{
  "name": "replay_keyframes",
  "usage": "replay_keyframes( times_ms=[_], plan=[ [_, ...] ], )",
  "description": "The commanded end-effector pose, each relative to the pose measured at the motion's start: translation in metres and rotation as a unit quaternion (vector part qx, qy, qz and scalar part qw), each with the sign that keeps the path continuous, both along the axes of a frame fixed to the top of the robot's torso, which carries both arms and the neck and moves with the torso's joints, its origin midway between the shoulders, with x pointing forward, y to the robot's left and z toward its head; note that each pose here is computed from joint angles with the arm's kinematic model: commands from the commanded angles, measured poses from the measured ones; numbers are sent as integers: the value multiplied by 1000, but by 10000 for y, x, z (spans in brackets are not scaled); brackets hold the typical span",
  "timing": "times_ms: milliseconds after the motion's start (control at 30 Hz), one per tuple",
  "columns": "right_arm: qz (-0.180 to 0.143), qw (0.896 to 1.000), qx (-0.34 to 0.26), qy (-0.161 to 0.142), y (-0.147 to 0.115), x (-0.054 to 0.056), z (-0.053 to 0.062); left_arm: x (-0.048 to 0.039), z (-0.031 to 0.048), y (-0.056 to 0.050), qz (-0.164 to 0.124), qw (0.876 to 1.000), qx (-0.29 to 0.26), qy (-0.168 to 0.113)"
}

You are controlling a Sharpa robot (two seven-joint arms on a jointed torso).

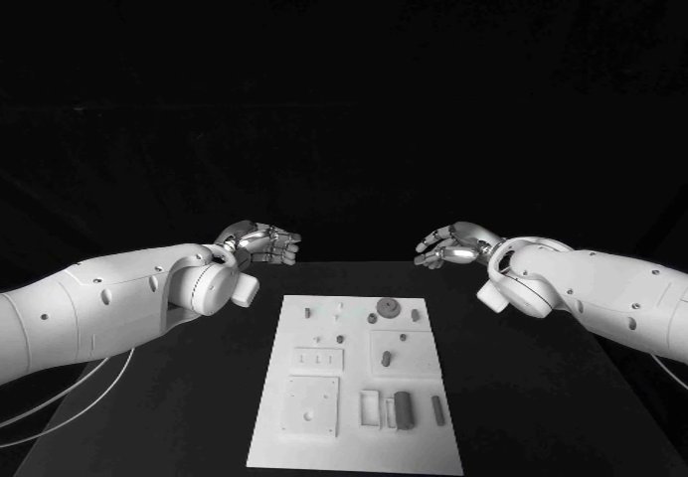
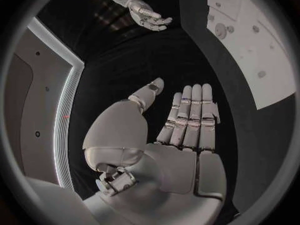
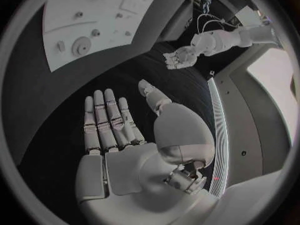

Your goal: Assemble the parts on the task board

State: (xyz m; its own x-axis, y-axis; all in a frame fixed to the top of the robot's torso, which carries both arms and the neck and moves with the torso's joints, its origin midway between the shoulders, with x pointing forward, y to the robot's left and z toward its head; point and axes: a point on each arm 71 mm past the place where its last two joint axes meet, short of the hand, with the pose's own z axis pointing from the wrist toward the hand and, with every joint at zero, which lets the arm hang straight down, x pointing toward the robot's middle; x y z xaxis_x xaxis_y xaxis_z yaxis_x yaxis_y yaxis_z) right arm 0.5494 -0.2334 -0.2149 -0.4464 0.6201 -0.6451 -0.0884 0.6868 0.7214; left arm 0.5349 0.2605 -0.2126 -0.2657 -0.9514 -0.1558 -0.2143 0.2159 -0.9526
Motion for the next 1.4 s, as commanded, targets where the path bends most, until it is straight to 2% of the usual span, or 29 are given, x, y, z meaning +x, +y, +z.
replay_keyframes(
  times_ms=[33, 133, 233, 400, 600, 733, 933, 1400],
  plan=[
    [53, 993, -101, -17, 101, -37, -40, -52, 24, -78, -30, 1000, -1, -7],
    [55, 992, -116, -19, 140, -20, -46, -102, 27, -153, -28, 1000, -14, -3],
    [53, 989, -132, -38, 153, 2, -34, -128, 30, -207, -35, 999, -18, -3],
    [73, 975, -193, -83, 263, 21, -24, -185, 30, -185, -38, 999, -23, 3],
    [98, 960, -234, -115, 411, 2, -37, -241, 45, -175, -42, 999, -29, 1],
    [108, 953, -250, -130, 457, -21, -67, -260, 58, -206, -48, 998, -31, -4],
    [114, 949, -255, -149, 524, -51, -90, -289, 64, -249, -53, 998, -34, -5],
    [131, 947, -252, -151, 633, -115, -109, -336, 67, -326, -57, 998, -35, 0]
  ],
)
